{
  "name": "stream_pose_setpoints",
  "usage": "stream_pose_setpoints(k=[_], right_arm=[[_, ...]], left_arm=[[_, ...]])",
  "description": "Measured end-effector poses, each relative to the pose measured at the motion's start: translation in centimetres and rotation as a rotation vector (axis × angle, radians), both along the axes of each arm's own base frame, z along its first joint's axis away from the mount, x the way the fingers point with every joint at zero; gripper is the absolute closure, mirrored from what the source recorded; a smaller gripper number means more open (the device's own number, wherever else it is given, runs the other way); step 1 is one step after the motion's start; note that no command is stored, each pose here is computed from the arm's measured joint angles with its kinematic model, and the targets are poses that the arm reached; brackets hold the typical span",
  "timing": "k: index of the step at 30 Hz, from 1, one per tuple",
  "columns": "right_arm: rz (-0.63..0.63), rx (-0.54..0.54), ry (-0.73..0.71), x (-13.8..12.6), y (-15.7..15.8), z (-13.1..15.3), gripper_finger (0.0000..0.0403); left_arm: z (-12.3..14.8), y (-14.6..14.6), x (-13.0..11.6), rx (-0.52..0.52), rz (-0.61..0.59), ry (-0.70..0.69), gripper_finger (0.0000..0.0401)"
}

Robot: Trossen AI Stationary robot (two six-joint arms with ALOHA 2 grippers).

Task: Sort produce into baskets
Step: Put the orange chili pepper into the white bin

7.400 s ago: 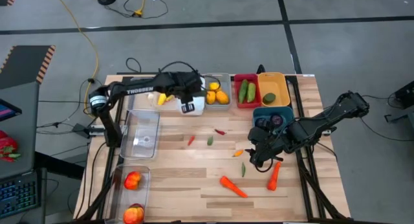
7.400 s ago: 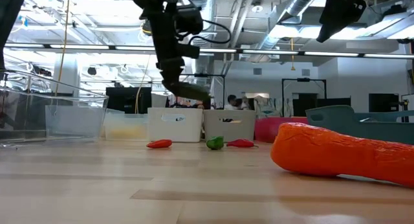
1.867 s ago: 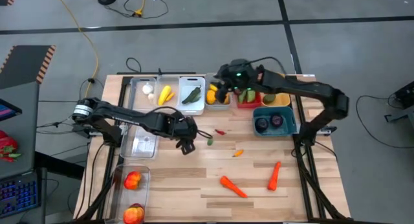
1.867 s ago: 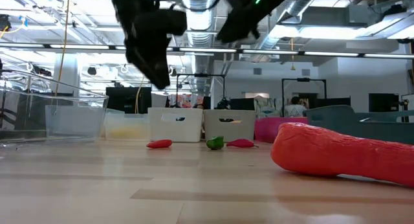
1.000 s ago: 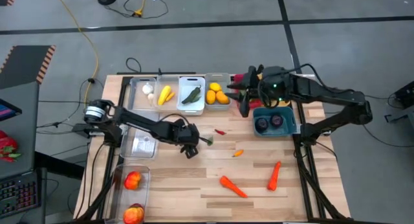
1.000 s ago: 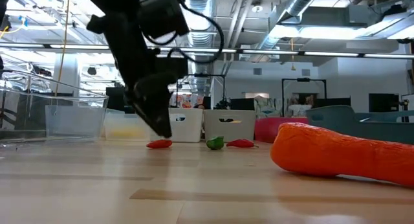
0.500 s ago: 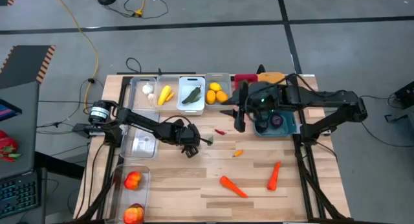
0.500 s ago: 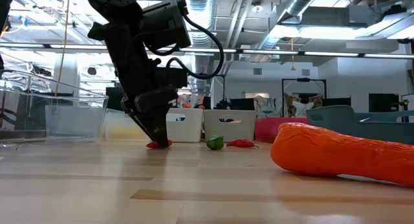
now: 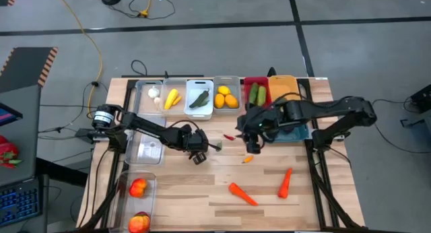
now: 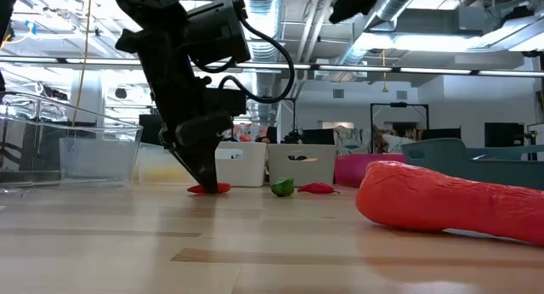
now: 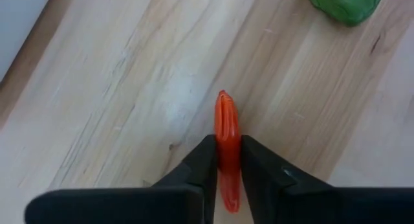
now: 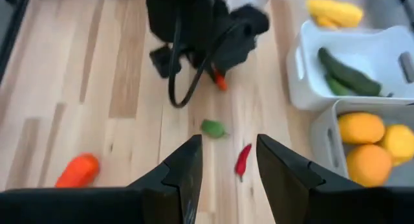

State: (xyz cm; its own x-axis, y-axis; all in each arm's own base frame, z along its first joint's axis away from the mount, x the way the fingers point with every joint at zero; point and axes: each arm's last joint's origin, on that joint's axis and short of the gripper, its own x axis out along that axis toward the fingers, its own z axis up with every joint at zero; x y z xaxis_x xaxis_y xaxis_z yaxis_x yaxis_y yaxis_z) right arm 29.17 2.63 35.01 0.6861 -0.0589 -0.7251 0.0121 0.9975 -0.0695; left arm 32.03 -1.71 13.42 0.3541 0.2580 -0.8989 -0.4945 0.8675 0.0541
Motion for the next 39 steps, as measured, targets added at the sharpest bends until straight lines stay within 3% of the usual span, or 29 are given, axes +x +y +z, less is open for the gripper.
stream_pose_setpoints(k=[11, 19, 28, 33, 39], right_arm=[[0.024, -0.023, 0.204, 2.6, 1.0, -4.4, 0.0232], [0.018, -0.034, 0.379, 3.4, 1.6, -7.5, 0.0232], [-0.035, -0.022, 0.521, 3.6, 2.1, -9.7, 0.0232], [-0.032, -0.028, 0.552, 3.9, 2.2, -10.6, 0.0232], [-0.033, -0.03, 0.57, 4.1, 2.3, -11.0, 0.0232]], left_arm=[[2.2, 1.5, 1.2, -0.089, -0.054, -0.034, 0.0358], [6.6, 5.0, 2.9, -0.014, -0.102, -0.007, 0.0358], [12.3, 9.6, 3.5, 0.159, -0.077, 0.027, 0.0358], [13.3, 12.0, 3.0, 0.231, -0.072, 0.065, 0.0358], [13.3, 14.3, 2.2, 0.24, -0.042, 0.093, 0.0358]])
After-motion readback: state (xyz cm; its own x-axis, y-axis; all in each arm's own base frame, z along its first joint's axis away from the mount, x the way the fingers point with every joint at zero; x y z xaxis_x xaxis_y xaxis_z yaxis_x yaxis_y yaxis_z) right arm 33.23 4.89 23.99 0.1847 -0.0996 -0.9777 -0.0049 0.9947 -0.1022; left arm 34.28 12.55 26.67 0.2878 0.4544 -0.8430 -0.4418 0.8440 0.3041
